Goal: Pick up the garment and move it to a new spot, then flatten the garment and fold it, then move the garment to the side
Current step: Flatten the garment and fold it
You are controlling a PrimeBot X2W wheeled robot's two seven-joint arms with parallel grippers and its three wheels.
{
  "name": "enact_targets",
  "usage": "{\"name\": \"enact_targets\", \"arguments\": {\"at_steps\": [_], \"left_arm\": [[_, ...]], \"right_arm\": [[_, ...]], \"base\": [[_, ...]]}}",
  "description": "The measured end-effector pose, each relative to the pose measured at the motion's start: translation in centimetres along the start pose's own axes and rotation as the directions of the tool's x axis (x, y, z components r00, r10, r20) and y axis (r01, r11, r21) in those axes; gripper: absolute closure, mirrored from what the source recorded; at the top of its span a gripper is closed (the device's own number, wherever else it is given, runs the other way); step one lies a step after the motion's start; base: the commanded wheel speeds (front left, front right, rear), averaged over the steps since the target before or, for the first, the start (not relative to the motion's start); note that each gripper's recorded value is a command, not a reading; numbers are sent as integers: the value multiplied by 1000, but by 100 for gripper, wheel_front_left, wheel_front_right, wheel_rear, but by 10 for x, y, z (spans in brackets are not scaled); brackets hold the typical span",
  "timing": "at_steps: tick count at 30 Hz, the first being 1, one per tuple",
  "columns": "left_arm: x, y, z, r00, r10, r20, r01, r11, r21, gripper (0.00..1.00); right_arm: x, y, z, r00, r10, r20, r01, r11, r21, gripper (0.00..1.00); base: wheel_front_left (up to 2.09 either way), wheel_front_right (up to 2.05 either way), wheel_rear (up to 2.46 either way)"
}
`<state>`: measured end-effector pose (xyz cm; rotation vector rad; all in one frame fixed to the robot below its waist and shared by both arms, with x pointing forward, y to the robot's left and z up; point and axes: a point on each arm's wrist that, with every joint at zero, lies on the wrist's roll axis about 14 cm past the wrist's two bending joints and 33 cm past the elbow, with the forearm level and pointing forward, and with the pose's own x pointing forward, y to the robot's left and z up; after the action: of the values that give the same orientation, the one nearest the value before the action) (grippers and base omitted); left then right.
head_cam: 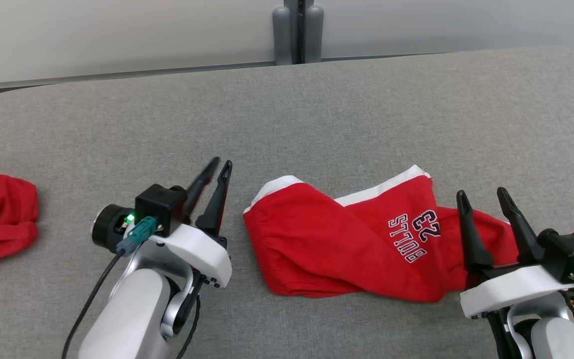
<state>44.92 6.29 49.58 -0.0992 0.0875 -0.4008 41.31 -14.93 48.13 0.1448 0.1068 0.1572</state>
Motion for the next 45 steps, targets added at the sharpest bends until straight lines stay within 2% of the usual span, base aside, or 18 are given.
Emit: {"name": "enact_targets", "arguments": {"at_steps": [7, 16, 26, 45], "left_arm": [[-27, 48, 33, 967, 184, 174, -183, 983, -20, 0], [-81, 92, 19, 924, 348, 159, -347, 937, -31, 0], [-108, 85, -3, 931, 353, 90, -352, 935, -35, 0], [-108, 76, -6, 940, 335, 67, -333, 942, -48, 0]], "right_arm": [[-1, 7, 5, 1000, 21, 10, -21, 1000, -7, 0], [-7, 16, 8, 999, 51, 0, -51, 998, -27, 0], [-20, 18, 8, 998, 56, -16, -56, 998, -39, 0], [-24, 17, 9, 999, 49, -19, -50, 998, -34, 0]], "base": [[0, 0, 0], [0, 0, 0], [0, 0, 0], [0, 0, 0]]}}
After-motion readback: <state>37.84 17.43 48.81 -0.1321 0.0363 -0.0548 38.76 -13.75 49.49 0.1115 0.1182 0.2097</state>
